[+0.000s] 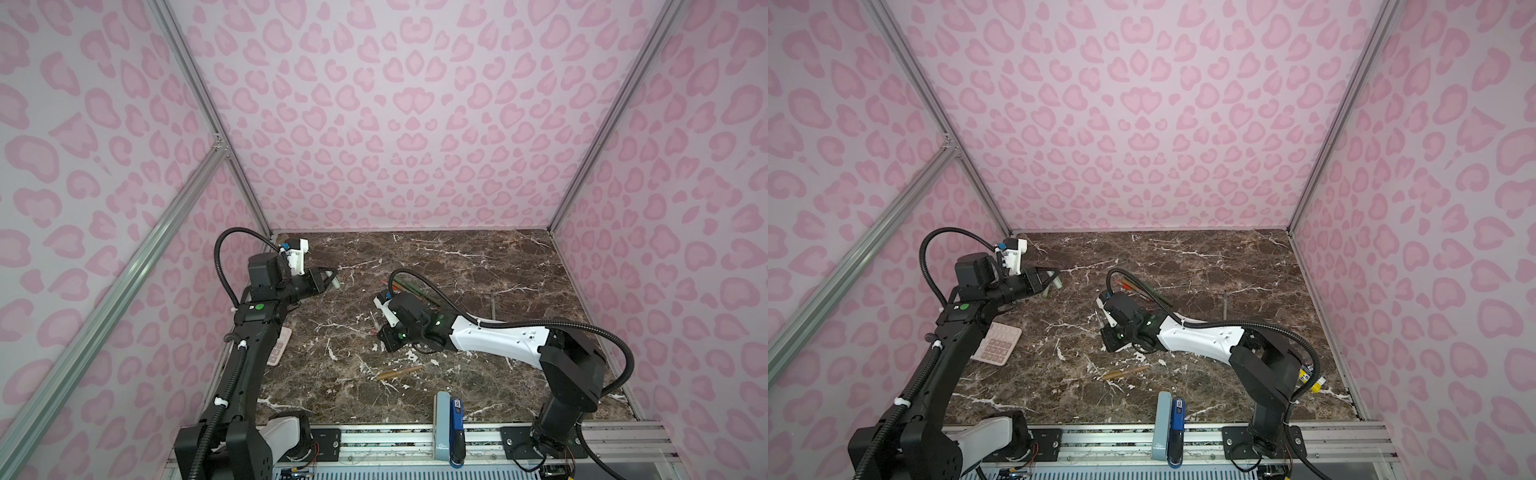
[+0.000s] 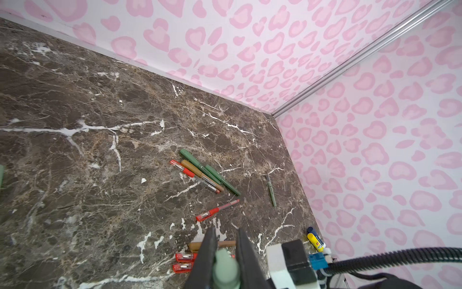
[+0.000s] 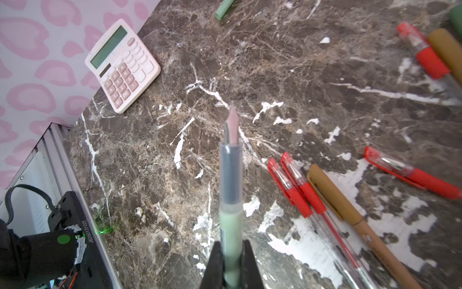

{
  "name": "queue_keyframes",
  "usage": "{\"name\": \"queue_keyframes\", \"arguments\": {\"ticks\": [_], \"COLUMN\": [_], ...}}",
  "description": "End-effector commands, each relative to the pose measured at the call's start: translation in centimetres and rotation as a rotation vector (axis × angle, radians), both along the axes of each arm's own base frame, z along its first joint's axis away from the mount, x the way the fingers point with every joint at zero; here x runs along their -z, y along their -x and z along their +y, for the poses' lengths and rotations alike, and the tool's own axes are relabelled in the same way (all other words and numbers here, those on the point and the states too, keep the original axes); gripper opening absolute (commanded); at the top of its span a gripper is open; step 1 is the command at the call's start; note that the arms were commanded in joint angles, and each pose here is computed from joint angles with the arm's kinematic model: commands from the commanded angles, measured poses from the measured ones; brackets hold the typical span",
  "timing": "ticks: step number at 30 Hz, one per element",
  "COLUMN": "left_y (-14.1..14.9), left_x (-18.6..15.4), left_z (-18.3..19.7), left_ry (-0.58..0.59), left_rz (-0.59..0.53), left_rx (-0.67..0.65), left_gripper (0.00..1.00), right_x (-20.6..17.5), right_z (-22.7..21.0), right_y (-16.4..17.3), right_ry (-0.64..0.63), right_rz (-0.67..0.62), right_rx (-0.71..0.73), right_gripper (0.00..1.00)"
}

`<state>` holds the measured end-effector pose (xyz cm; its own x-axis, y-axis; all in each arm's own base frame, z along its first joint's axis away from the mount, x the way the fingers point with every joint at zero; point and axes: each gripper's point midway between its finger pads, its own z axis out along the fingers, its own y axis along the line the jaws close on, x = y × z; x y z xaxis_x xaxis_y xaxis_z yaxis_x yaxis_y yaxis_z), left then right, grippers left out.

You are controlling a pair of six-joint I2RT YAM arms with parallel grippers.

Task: Remove pen caps from pens
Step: Open the pen cap on the pen, then place the pen cap at the top-left of the table.

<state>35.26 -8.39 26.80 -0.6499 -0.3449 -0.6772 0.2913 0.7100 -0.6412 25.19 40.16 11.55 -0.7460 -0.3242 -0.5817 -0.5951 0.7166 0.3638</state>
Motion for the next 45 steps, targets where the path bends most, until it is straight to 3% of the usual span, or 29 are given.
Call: {"name": "queue_keyframes", "arguments": {"ticks": [1, 11, 20, 26, 33, 45], "left_y": [-0.6, -4.4, -7.0, -8.4, -9.9, -11.8], "left_x": [-0.2, 5.7, 12.3, 15.3, 18.2, 22.5], "left_z": [0.9, 5.5, 6.6, 7.1, 8.5, 8.7], "left_ry": [-0.094, -0.383, -0.509, -0.635, -0.737, -0.772], "left_rz": [-0.03, 0.146, 0.363, 0.445, 0.534, 0.654], "left_rx": [-0.016, -0.135, -0.077, -0.048, -0.073, -0.036], "left_gripper": [0.04, 0.03, 0.04, 0.03, 0.04, 0.04], "right_x": [-1.5, -3.3, -3.5, -3.9, -3.9, -3.0], "right_z": [-1.5, -10.8, -21.0, -25.7, -28.2, -28.8], "right_y": [-1.1, -3.1, -2.6, -1.6, -0.6, -0.2], "right_ry": [-0.016, 0.031, 0.084, 0.079, 0.07, 0.065], "right_rz": [-0.037, -0.055, -0.073, -0.096, -0.08, -0.055], "right_rx": [0.055, 0.252, 0.457, 0.548, 0.595, 0.612], "right_gripper": [0.0, 0.0, 0.0, 0.0, 0.0, 0.0]}}
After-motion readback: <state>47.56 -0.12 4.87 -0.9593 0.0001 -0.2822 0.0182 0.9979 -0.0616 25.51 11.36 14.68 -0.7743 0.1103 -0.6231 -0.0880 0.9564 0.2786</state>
